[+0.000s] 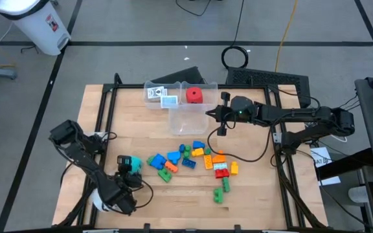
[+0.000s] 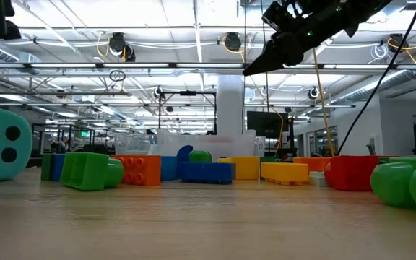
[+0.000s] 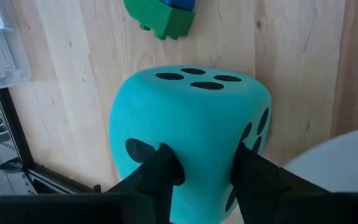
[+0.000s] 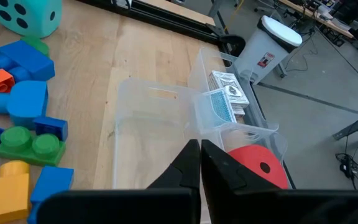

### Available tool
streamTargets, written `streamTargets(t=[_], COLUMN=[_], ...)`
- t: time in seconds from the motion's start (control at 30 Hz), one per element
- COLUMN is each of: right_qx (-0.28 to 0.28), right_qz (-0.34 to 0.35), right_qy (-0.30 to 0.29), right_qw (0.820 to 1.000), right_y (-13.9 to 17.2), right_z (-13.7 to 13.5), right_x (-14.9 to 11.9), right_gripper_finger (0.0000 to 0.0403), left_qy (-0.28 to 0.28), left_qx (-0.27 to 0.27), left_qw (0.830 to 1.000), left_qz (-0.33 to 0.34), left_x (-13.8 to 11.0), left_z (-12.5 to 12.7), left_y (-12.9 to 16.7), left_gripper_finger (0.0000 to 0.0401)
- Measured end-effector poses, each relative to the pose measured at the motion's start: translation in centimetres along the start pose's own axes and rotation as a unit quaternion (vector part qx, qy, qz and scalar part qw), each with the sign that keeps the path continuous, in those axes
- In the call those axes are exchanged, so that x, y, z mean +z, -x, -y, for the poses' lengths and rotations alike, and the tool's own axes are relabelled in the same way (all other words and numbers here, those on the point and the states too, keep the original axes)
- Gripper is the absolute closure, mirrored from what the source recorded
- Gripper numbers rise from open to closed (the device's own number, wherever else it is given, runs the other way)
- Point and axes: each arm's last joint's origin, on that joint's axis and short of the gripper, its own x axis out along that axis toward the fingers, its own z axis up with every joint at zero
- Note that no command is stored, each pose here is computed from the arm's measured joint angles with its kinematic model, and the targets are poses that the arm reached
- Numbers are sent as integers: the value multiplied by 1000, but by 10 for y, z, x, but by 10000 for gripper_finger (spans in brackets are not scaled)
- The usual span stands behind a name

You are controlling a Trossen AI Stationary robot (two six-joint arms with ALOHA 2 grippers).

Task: Pick & Place Toys
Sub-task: Put the light blue dice into the top right transparent bin

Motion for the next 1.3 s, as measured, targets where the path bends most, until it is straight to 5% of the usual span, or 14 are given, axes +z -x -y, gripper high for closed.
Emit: streamTargets(t=[0.23,0.4,0.77,1.03,1.3], right_qx=[1,2,18,81,-50], right_qz=[1,2,35,158,198], right_qy=[0,0,8,121,227], right_qw=[1000,1000,999,977,952], right_y=[0,0,2,0,-36], right_z=[0,0,-13,-59,-107], right_x=[0,0,11,31,26], right_gripper_finger=[403,403,390,241,85], left_qy=[14,73,196,214,183], left_qx=[-20,-33,0,24,-19], left_qw=[999,993,945,921,914], left_qz=[27,83,262,324,360], left_x=[18,21,1,25,59], left_z=[-11,-33,-89,-123,-152], left_y=[15,36,78,81,76], left_gripper_finger=[283,290,323,329,353])
